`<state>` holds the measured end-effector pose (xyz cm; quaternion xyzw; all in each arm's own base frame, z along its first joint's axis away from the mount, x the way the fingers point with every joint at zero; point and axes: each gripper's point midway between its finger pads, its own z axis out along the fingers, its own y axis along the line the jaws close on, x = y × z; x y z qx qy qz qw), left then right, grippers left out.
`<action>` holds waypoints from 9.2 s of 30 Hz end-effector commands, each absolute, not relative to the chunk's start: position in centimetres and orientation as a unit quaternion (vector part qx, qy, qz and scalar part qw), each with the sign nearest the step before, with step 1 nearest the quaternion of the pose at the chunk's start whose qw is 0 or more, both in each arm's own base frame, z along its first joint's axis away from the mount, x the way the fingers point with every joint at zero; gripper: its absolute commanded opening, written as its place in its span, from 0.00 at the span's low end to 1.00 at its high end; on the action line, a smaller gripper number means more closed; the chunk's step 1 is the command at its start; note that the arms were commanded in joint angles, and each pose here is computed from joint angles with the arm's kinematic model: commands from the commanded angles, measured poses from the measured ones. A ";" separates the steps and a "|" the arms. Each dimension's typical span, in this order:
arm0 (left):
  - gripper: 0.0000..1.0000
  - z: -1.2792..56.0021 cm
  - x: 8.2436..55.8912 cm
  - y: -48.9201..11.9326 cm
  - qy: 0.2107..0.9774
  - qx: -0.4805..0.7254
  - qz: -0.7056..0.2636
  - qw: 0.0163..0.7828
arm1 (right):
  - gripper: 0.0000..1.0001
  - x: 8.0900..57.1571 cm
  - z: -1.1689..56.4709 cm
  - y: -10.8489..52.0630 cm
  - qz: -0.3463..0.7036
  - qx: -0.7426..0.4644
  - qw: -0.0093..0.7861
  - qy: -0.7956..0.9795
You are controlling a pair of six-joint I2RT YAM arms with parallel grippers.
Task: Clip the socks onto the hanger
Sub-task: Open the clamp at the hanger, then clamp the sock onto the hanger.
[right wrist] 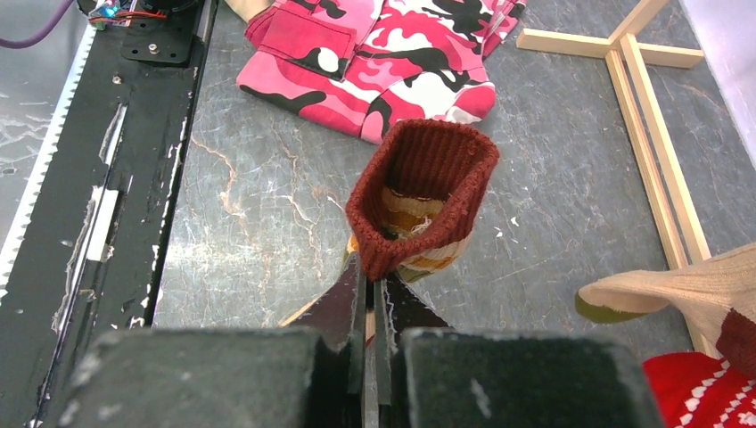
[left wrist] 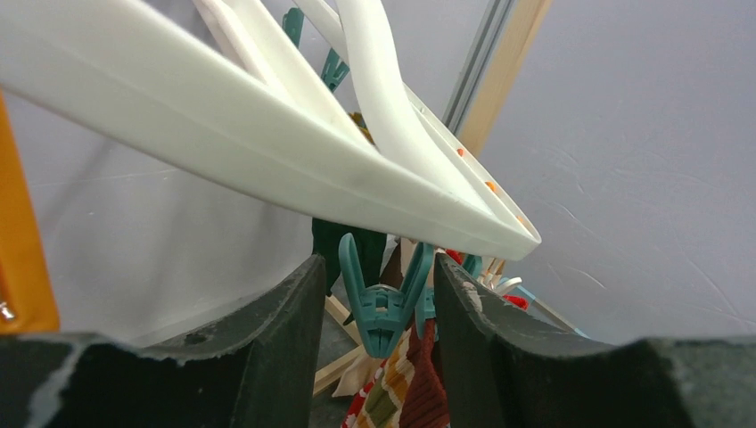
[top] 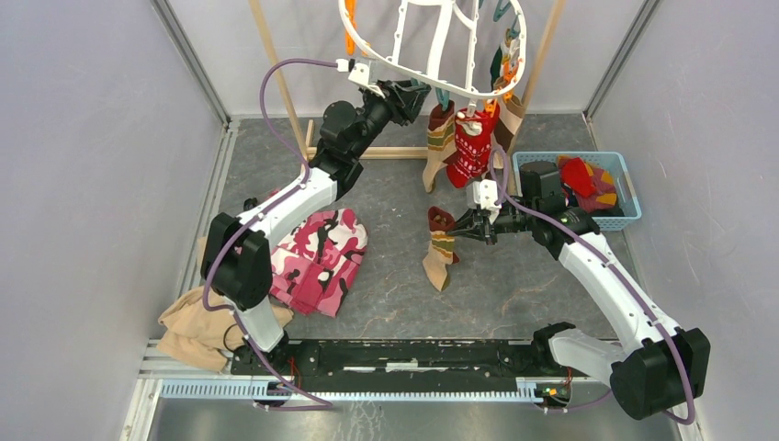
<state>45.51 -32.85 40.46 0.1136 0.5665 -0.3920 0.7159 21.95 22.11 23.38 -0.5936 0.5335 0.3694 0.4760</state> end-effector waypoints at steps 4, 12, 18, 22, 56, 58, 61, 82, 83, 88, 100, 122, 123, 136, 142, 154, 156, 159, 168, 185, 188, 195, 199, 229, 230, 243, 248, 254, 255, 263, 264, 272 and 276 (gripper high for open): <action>0.43 43.7 45.5 -32.6 0.526 0.125 -0.377 0.752 | 0.00 21.7 24.7 22.2 0.374 -0.596 0.488 0.517; 0.46 44.1 45.4 -32.7 0.524 0.127 -0.380 0.751 | 0.00 21.6 24.6 22.2 0.375 -0.595 0.488 0.517; 0.53 44.3 45.4 -32.7 0.523 0.128 -0.376 0.754 | 0.00 21.6 24.7 22.1 0.374 -0.596 0.488 0.516; 0.52 44.3 45.4 -32.7 0.522 0.130 -0.374 0.755 | 0.00 21.6 24.7 22.1 0.374 -0.596 0.489 0.516; 0.02 45.7 43.3 -32.0 0.589 0.016 -0.320 0.742 | 0.00 31.6 31.4 22.7 0.252 -0.407 0.601 0.640; 0.02 45.5 43.2 -32.3 0.598 0.011 -0.315 0.737 | 0.00 32.4 32.3 22.8 0.251 -0.389 0.611 0.642; 0.02 45.7 43.0 -32.8 0.601 0.011 -0.316 0.734 | 0.00 33.1 33.5 23.2 0.258 -0.378 0.619 0.638; 0.02 45.6 42.9 -34.1 0.608 0.010 -0.303 0.734 | 0.00 37.1 36.6 24.5 0.281 -0.297 0.636 0.654; 0.02 45.6 42.9 -34.1 0.608 0.011 -0.303 0.734 | 0.00 37.3 36.5 24.6 0.283 -0.295 0.635 0.656; 0.02 45.4 43.0 -34.3 0.610 0.010 -0.300 0.734 | 0.00 36.9 36.5 25.9 0.319 -0.310 0.623 0.644; 0.02 45.4 42.9 -34.1 0.610 0.014 -0.288 0.738 | 0.00 36.3 36.1 27.3 0.353 -0.329 0.608 0.631; 0.02 45.3 42.4 -34.2 0.607 0.023 -0.297 0.737 | 0.00 40.5 35.9 23.8 0.240 -0.307 0.655 0.647; 0.02 45.3 42.4 -34.2 0.607 0.023 -0.296 0.737 | 0.00 40.6 36.0 23.5 0.237 -0.307 0.658 0.645; 0.02 45.2 42.4 -33.9 0.608 0.017 -0.296 0.736 | 0.00 40.3 37.5 22.9 0.265 -0.280 0.666 0.638; 0.02 45.1 42.5 -34.1 0.609 0.015 -0.299 0.734 | 0.00 40.0 37.9 23.3 0.276 -0.286 0.664 0.634; 0.02 44.9 42.6 -34.1 0.612 0.012 -0.298 0.733 | 0.00 40.0 38.9 23.4 0.286 -0.279 0.667 0.629; 0.02 44.9 42.6 -34.1 0.612 0.012 -0.298 0.733 | 0.00 39.9 39.1 23.5 0.289 -0.279 0.666 0.628; 0.02 44.9 42.7 -34.1 0.612 0.012 -0.298 0.732 | 0.00 39.8 39.3 23.6 0.291 -0.280 0.666 0.627; 0.02 45.4 42.6 -34.1 0.608 0.009 -0.301 0.734 | 0.00 39.5 38.1 23.7 0.297 -0.284 0.656 0.633; 0.02 45.4 42.7 -33.8 0.609 -0.002 -0.300 0.734 | 0.00 38.8 35.5 24.6 0.296 -0.298 0.635 0.648; 0.02 45.4 42.7 -33.7 0.609 -0.002 -0.299 0.734 | 0.00 38.7 35.7 24.5 0.294 -0.298 0.638 0.646; 0.02 45.2 42.8 -33.8 0.611 -0.001 -0.298 0.733 | 0.00 38.7 37.3 24.2 0.285 -0.292 0.654 0.637; 0.02 45.2 42.8 -33.7 0.612 -0.001 -0.296 0.734 | 0.00 38.7 38.0 24.0 0.283 -0.290 0.658 0.635; 0.02 46.1 42.7 -33.8 0.606 0.004 -0.297 0.738 | 0.00 38.1 35.6 22.9 0.259 -0.286 0.649 0.656; 0.02 46.0 42.7 -33.8 0.607 0.003 -0.296 0.738 | 0.00 38.1 35.8 22.8 0.257 -0.284 0.651 0.655; 0.02 45.5 42.8 -33.5 0.611 0.005 -0.286 0.738 | 0.00 38.0 37.1 22.1 0.254 -0.270 0.665 0.648; 0.02 45.4 42.7 -33.5 0.612 0.005 -0.287 0.737 | 0.00 38.1 37.4 22.3 0.257 -0.272 0.665 0.646; 0.02 45.4 42.6 -33.8 0.612 0.006 -0.297 0.733 | 0.00 38.4 37.3 22.8 0.264 -0.275 0.660 0.647; 0.02 45.3 42.6 -33.8 0.612 0.006 -0.297 0.733 | 0.00 38.4 37.3 22.8 0.264 -0.276 0.660 0.647; 0.02 45.1 42.6 -34.0 0.614 0.007 -0.301 0.730 | 0.00 38.9 38.2 23.1 0.266 -0.276 0.664 0.642; 0.02 45.1 42.6 -34.0 0.613 0.007 -0.301 0.730 | 0.00 38.9 38.3 23.1 0.267 -0.276 0.665 0.641; 0.02 45.2 42.6 -34.0 0.613 0.007 -0.300 0.731 | 0.00 39.0 39.2 23.0 0.265 -0.275 0.670 0.636; 0.02 45.3 42.5 -34.0 0.612 0.008 -0.302 0.731 | 0.00 39.0 39.7 23.1 0.265 -0.275 0.673 0.633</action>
